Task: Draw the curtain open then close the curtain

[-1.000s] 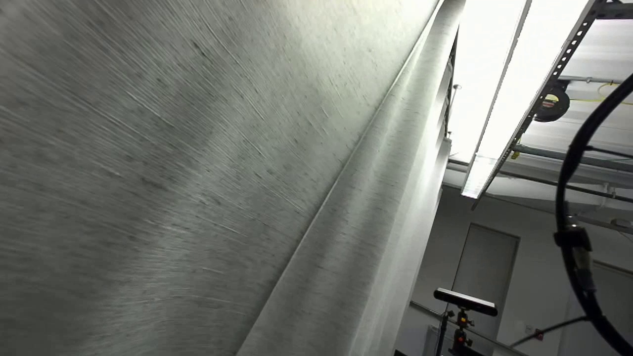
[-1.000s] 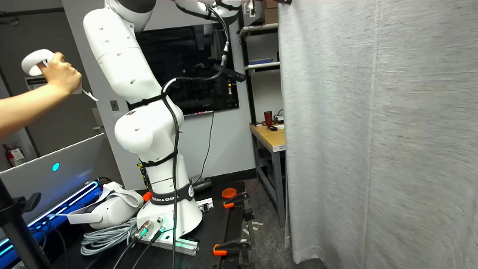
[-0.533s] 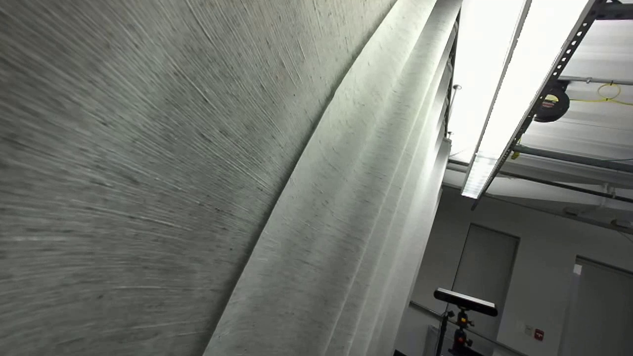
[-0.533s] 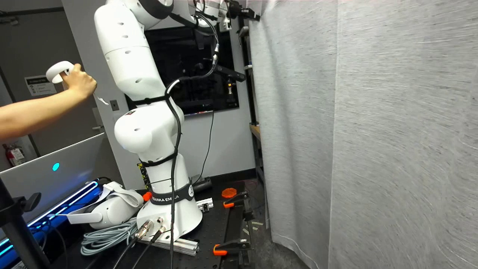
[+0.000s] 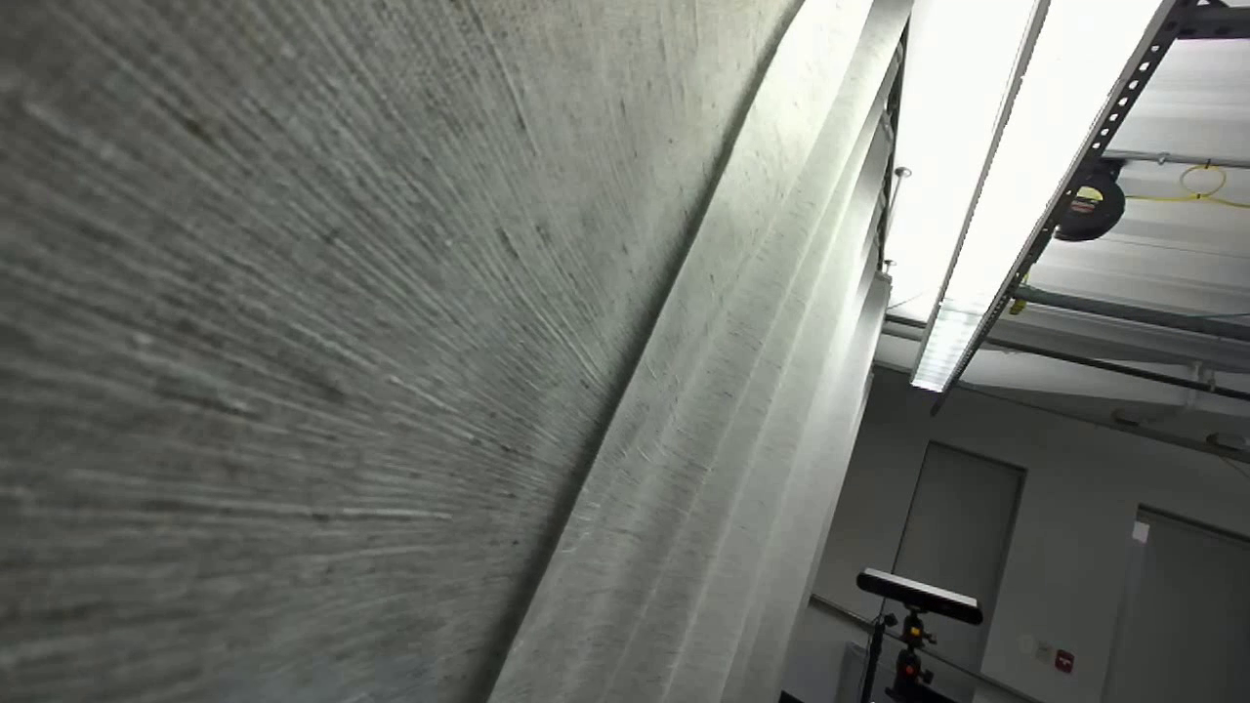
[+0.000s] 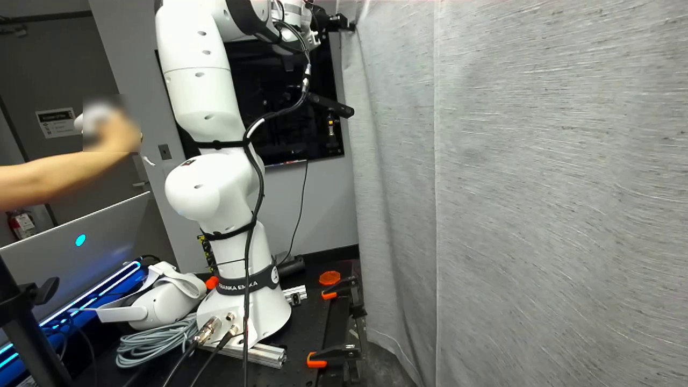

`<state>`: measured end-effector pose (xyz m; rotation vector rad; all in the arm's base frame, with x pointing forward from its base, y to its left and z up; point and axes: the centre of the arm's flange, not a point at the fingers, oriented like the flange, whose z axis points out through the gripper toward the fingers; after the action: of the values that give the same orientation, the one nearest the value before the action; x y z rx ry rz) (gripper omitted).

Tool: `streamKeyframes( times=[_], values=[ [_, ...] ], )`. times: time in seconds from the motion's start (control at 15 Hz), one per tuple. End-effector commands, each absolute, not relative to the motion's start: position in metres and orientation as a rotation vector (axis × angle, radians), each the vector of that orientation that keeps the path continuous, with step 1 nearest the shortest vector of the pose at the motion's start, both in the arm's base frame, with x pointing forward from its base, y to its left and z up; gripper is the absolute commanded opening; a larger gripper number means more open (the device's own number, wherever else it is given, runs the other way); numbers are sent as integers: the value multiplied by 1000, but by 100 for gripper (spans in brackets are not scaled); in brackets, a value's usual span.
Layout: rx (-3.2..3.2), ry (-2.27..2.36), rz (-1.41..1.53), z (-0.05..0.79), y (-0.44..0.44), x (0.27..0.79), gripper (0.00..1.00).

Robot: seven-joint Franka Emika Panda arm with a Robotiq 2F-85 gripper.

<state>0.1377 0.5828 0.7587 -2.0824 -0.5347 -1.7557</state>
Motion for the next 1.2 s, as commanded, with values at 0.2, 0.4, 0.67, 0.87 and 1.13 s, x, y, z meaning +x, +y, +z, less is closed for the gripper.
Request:
streamKeyframes(
  times=[0.2,0.4,0.67,0.87,1.13],
  values=[
    [-2052,-663,-1729,757,653,146,1],
    [-2055,-654,-1750,757,659,149,1],
    [-2058,-622,-1779,757,670,152,1],
    [-2047,-567,-1837,753,629,155,4],
    [-2048,-574,-1830,753,635,155,4]
  ],
)
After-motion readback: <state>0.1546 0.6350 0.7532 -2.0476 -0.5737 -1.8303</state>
